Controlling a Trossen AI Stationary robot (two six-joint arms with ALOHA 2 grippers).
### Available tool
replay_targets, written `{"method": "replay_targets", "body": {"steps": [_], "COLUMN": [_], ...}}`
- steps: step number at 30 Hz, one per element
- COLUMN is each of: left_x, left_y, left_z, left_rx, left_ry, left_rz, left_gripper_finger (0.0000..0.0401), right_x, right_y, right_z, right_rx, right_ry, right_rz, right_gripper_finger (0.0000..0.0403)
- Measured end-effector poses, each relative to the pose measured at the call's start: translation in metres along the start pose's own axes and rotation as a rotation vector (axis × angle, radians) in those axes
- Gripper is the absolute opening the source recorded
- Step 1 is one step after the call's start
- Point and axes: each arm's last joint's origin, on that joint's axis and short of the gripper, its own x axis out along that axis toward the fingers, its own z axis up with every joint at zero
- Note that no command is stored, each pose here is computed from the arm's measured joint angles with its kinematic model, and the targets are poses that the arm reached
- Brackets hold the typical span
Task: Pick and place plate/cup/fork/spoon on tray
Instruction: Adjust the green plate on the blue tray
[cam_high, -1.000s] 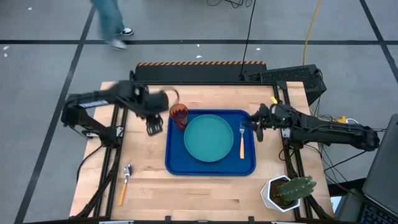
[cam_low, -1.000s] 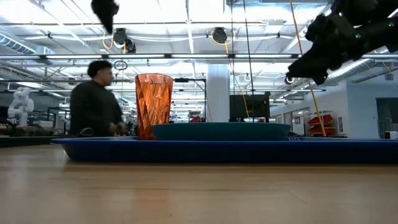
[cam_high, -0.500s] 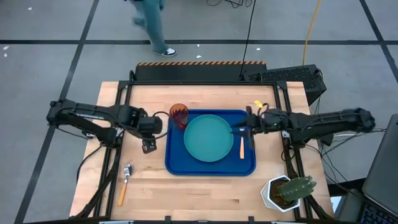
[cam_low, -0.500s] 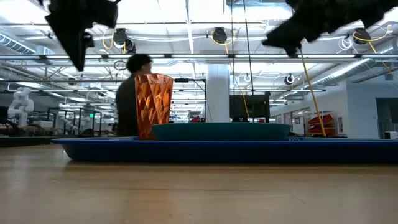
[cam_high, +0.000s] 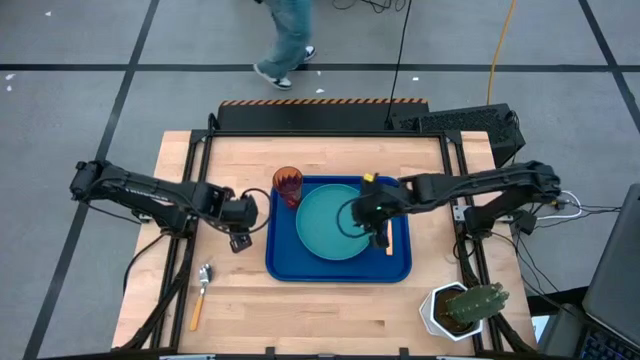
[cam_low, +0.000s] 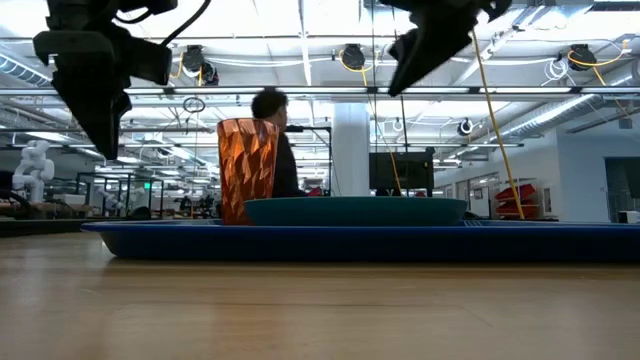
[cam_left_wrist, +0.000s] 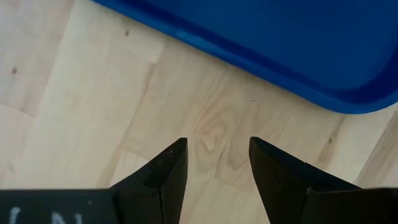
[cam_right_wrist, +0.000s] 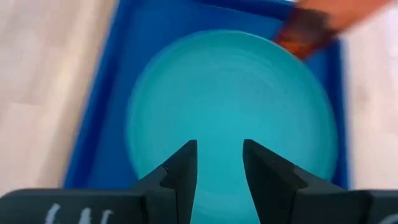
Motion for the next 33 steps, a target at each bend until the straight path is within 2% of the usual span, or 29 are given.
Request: {"method": "replay_targets", "body": {"steps": [4,8,11,25,33], "left_x": [0.007,0.015,0.022,0.028,0.027], "left_y": [0.0,0.0,-0.002,-0.012,-0.016], "left_z": [-0.005,-0.014,-0.023,-0.038,-0.042], "left_rx": [0.002,0.012,0.031,0.038,0.048], "left_ry": [0.006,0.045,0.076,0.095,0.094], "left_rz": [0.013,0.033,0.043,0.051,0.045], "left_gripper_finger": [0.0175,0.0175,0.0175,0.0175,0.0175], "right_x": [0.028,0.062,0.077,0.116,0.118], "right_y": [0.002,0.003,0.004,0.034,0.044], "right_z": [0.012,0.009,0.006,-0.003,0.0], "right_rx": [0.001,0.007,0.029,0.077,0.098], "right_ry": [0.083,0.248,0.308,0.388,0.36], "right_rz": [0.091,0.104,0.109,0.127,0.128], "right_gripper_finger": [0.0121,0.0121,0.0121,0.0121,0.0121]}}
